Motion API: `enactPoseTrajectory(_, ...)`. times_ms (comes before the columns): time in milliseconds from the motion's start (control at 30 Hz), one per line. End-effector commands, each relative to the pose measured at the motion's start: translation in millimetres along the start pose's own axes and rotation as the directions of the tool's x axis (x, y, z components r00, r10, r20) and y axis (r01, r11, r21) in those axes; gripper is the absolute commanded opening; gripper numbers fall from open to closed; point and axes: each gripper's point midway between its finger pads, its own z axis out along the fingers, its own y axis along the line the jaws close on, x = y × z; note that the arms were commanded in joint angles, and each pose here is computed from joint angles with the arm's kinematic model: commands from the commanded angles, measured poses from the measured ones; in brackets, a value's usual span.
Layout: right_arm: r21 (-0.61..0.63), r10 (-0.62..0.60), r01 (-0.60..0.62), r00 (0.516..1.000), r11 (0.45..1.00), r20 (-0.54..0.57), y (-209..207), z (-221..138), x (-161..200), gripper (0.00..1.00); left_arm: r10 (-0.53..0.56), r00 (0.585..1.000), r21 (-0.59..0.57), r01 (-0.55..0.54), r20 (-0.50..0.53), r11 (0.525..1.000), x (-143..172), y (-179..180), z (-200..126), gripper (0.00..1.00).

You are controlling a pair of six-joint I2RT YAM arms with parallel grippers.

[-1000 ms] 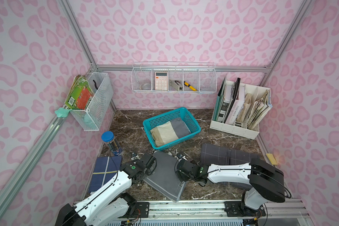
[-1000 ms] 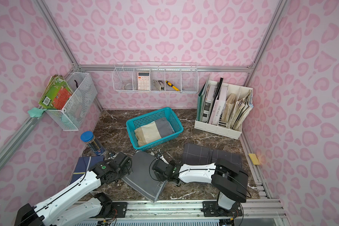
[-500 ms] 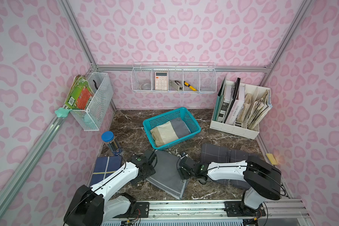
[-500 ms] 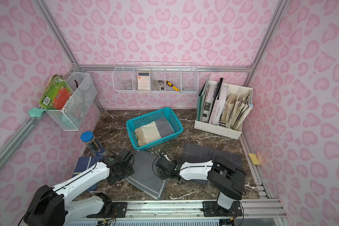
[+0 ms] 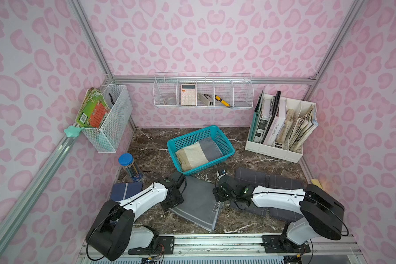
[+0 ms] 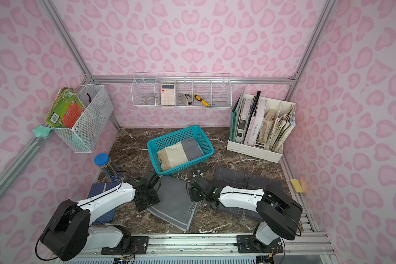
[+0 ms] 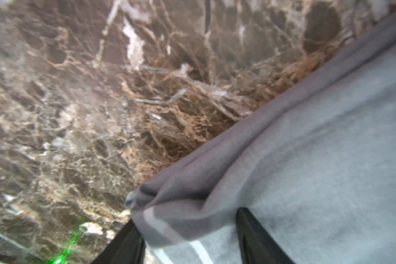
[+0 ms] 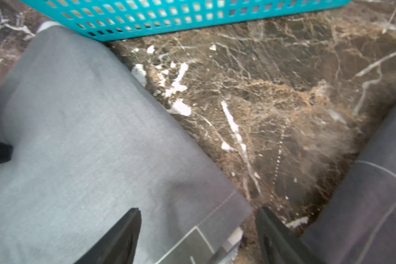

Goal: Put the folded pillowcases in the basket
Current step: Pick up the pillowcase at the center of the board.

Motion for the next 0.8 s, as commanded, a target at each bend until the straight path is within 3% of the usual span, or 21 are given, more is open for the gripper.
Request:
enactPoseTrajectory(0,-0.07,0.039,-0.041,0.999,0.997,-0.031,13.2,5.8,4.8,0.81,0.009,0.999,-0.018,-0.01,-0.049,1.0,10.5,5.5,6.2,0.54)
enactPoseTrajectory(433,-0.044,0.006,-0.012,0.991,0.999,-0.132,22.3,21.8,38.8,0.72,0.008,0.999,0.05,-0.006,-0.031,0.999,16.1,2.5,6.0,0.25)
enactPoseTrajectory(500,-0.059,-0.008,0.0,0.991,0.998,-0.131,31.4,21.2,40.2,0.64,0.012,1.0,0.086,-0.01,-0.024,0.996,18.4,-3.2,6.2,0.22)
enactPoseTrajectory(567,-0.063,-0.025,0.017,0.992,0.998,-0.124,39.8,21.9,41.6,0.5,0.032,0.999,0.127,-0.031,-0.006,0.991,21.8,-11.5,4.2,0.2)
enactPoseTrajectory(767,-0.01,-0.044,0.043,0.996,0.999,-0.08,44.7,18.6,35.3,0.22,0.046,0.998,0.127,-0.051,0.04,0.991,28.8,-12.5,-4.9,0.12)
